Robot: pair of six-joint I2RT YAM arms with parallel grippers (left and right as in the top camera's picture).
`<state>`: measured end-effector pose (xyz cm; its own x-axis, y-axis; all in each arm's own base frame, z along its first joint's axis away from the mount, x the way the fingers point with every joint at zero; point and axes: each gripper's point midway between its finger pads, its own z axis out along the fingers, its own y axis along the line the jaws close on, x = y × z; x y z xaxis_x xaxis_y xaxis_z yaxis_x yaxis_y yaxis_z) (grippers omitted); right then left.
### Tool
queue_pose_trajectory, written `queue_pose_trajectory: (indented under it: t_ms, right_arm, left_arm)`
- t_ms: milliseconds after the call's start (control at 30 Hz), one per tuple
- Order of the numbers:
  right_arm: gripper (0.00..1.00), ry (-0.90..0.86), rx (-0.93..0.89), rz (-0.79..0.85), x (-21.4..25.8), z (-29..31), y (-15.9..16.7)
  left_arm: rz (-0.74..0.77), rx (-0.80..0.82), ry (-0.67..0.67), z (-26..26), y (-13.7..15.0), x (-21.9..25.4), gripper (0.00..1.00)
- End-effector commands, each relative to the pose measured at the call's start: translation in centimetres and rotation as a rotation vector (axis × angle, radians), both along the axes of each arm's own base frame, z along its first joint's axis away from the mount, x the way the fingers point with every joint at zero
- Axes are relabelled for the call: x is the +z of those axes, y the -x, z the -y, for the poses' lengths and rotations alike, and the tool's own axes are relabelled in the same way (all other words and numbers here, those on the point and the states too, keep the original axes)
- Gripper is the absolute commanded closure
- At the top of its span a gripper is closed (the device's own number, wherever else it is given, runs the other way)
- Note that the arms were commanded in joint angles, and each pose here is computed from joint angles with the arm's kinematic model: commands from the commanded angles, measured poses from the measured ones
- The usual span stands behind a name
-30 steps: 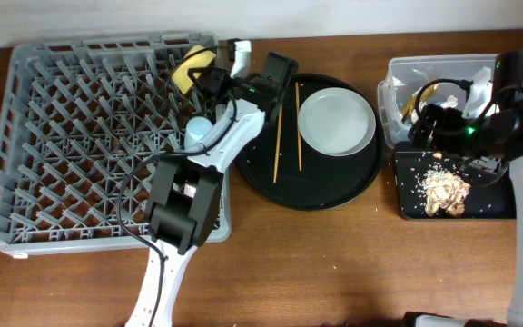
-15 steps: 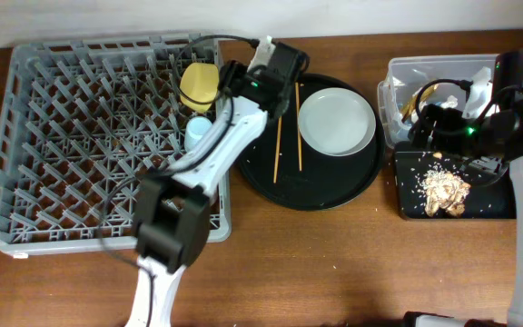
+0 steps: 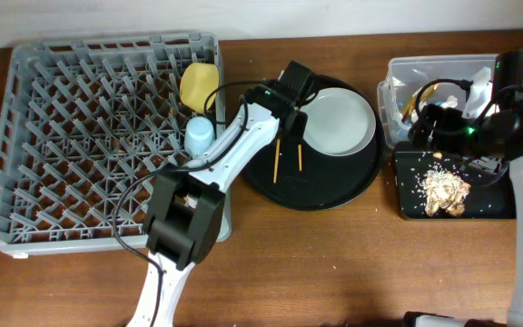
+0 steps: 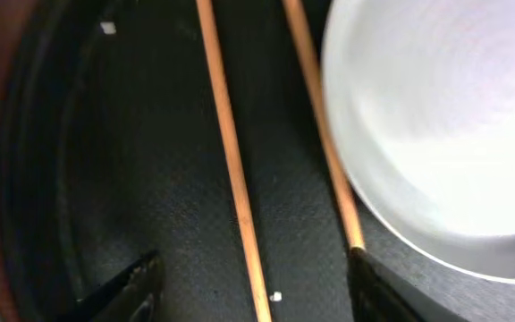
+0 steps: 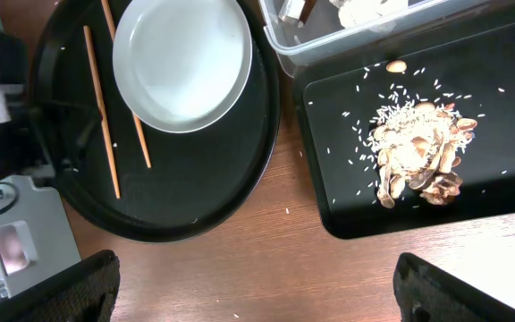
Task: Sort waste into correct bins and load items into the dishwasher rack
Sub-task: 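Grasp one wooden chopstick with the left gripper and drop it in the rack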
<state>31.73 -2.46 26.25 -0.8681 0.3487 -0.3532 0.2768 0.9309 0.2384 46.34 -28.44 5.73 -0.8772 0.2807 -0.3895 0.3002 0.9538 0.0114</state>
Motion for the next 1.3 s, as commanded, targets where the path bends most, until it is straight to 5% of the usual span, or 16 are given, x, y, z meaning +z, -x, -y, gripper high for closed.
queue_pose_trajectory:
  t_ms: [0,200,300,367,433,467,567,833,1100,1267]
  right_arm:
    - [0.02,0.019,0.000,0.003,0.1,0.4,0.0]
    - [0.02,0.019,0.000,0.003,0.1,0.4,0.0]
    - [0.01,0.019,0.000,0.003,0.1,0.4,0.0]
    - [0.02,0.019,0.000,0.003,0.1,0.4,0.0]
    - [0.02,0.019,0.000,0.003,0.1,0.4,0.0]
    - [0.02,0.019,0.000,0.003,0.1,0.4,0.0]
    - [0.01,0.019,0.000,0.003,0.1,0.4,0.0]
    - [0.01,0.019,0.000,0.003,0.1,0.4,0.0]
    - [0.02,0.019,0.000,0.003,0.1,0.4,0.0]
    - [0.01,0.019,0.000,0.003,0.1,0.4,0.0]
  left_arm:
    - [-0.054,0.043,-0.010,-0.5,0.3,-2.7,0.44]
    - [-0.103,0.055,-0.016,-1.2,0.1,-5.9,0.43]
    - [-0.107,0.053,-0.004,-1.2,0.0,-6.0,0.51]
    - [-0.107,0.051,-0.005,-1.2,0.0,-6.0,0.64]
    - [-0.108,0.050,-0.006,-1.3,0.0,-6.0,0.98]
    - [-0.107,0.050,-0.006,-1.3,0.0,-6.0,1.00]
    - [-0.088,0.031,-0.002,-1.0,-0.4,-3.5,1.00]
    - [0.106,0.040,0.017,-5.0,-1.6,14.0,1.00]
    - [-0.022,0.355,-0.084,-22.4,-2.7,13.3,1.00]
    - [-0.104,0.383,-0.130,-27.0,-3.3,9.5,1.00]
